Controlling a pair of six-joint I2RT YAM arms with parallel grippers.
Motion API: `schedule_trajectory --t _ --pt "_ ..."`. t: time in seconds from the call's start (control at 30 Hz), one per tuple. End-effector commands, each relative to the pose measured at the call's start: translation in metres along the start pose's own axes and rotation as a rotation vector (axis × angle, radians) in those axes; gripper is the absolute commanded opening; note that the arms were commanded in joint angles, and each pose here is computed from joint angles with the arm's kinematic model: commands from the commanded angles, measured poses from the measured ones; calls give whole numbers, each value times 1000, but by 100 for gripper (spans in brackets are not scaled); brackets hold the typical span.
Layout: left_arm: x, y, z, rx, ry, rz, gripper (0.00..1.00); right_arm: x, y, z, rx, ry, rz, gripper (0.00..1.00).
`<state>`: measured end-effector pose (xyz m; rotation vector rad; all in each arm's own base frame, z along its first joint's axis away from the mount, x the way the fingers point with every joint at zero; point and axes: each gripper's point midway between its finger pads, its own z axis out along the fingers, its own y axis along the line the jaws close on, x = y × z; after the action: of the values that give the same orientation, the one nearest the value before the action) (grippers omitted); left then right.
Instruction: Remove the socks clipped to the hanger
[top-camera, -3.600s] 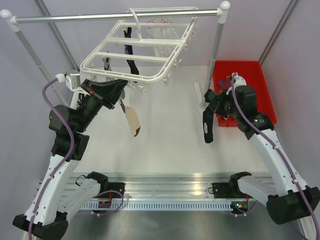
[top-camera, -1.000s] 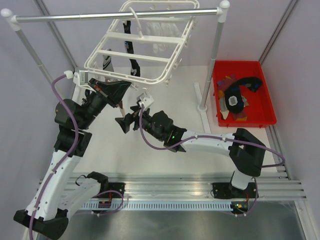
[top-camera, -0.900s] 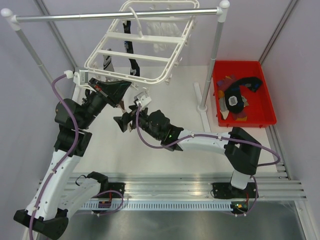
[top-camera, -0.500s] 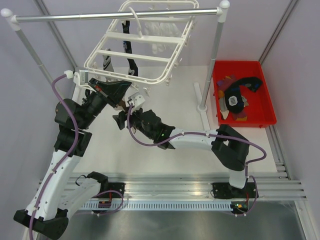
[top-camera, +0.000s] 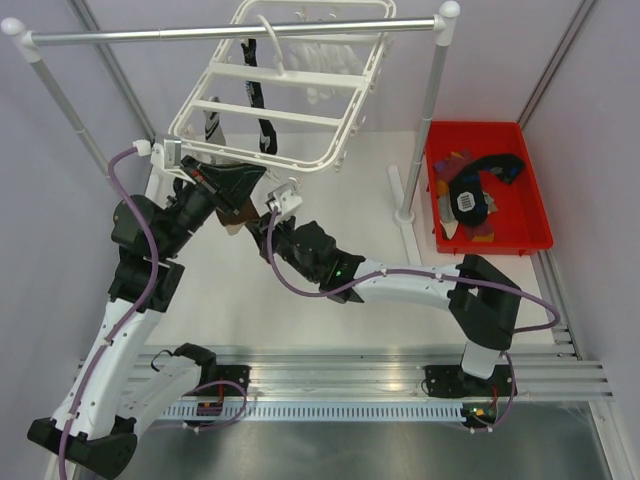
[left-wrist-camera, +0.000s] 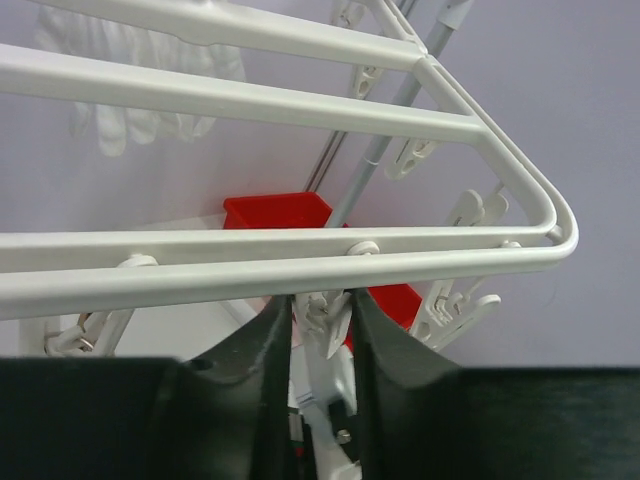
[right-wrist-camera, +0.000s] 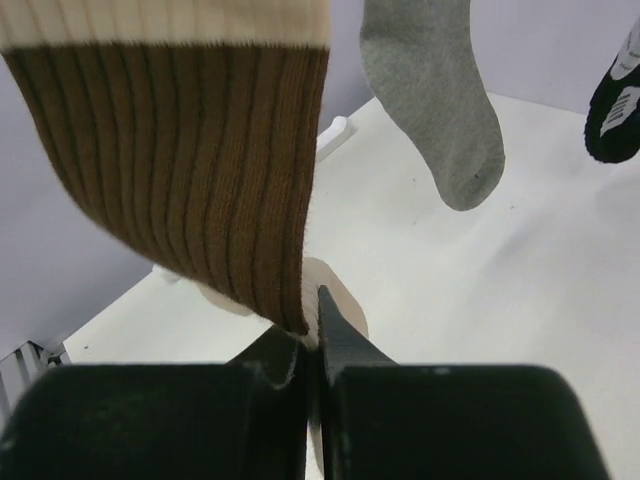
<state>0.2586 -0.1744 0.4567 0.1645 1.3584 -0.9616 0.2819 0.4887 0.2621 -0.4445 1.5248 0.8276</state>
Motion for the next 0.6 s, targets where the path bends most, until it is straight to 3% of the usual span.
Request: schedule_trajectory --t 0.0,0.03,0.23,0.47,0.57 --pt "-1 -1 -1 0 19 33 34 -37 6 -20 -5 -58 6 1" --pt "-3 -2 -1 3 14 39 44 -39 5 -23 -3 -57 7 1" --pt "3 -7 -10 13 63 55 68 -44 -4 -42 22 -21 -3 1" --pt "3 -31 -24 86 122 29 73 -46 -15 -56 55 12 -9 1" --pt "-1 -40 -35 104 125 41 80 -45 -24 -61 71 27 -7 1"
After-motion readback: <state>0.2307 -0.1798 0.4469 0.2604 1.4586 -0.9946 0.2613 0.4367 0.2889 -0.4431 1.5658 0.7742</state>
